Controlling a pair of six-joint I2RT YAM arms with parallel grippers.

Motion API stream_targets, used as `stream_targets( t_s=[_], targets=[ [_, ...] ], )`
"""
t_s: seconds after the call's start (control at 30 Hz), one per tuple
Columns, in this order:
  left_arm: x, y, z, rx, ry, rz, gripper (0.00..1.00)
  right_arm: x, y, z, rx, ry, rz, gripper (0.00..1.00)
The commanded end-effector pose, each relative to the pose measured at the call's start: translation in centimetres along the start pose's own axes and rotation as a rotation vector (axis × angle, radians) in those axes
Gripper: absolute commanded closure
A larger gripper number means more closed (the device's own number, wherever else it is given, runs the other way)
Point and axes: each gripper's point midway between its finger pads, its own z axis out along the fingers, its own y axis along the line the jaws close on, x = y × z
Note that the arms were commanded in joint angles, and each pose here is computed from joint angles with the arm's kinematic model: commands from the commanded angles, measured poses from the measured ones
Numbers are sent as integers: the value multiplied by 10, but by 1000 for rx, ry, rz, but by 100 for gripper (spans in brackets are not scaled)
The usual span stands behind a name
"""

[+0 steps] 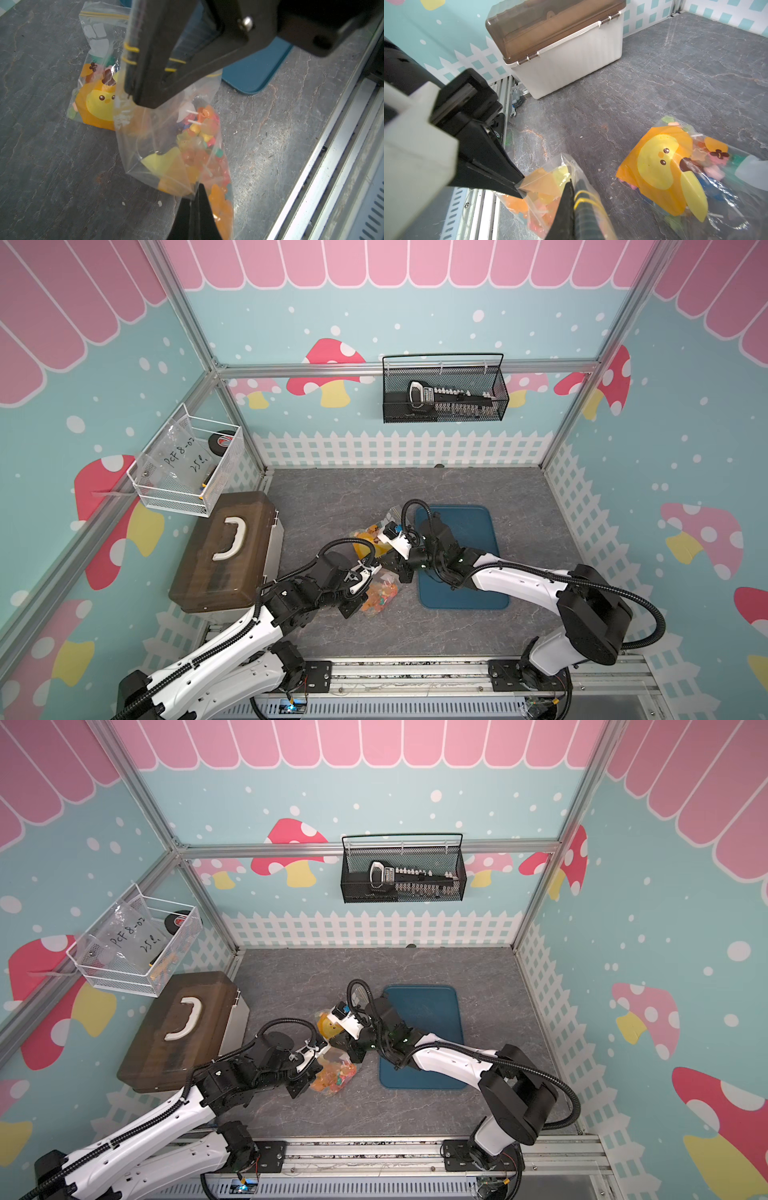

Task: Pour candies out of the ziploc bag
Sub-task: Place the ziploc bag at the center of the board.

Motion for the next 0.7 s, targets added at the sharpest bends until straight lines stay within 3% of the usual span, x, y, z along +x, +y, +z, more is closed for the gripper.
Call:
stream_targets(
  t_s=[0.0,0.13,0.23,0.33,0.43,0.5,0.67],
  targets=[
    [-22,-2,1,22,-85,-4,100,7,-12,-1,35,1,-10,100],
    [-32,-4,5,39,-106,-9,100,8,-20,-10,64,-8,-6,100],
    [-33,-4,9,44,-99,-13,92,11,-24,-14,80,-7,-1,100],
    [-35,-1,5,27,-102,-33,63,13,-27,-16,91,-5,5,100],
    [-38,6,-5,-13,-121,-60,47,13,-28,-17,95,-6,5,100],
    [-39,9,-16,-36,-130,-81,40,12,-28,-17,95,-8,5,100],
    [-41,8,-39,-33,-102,-146,36,10,-30,-18,102,-13,-1,100]
  ],
)
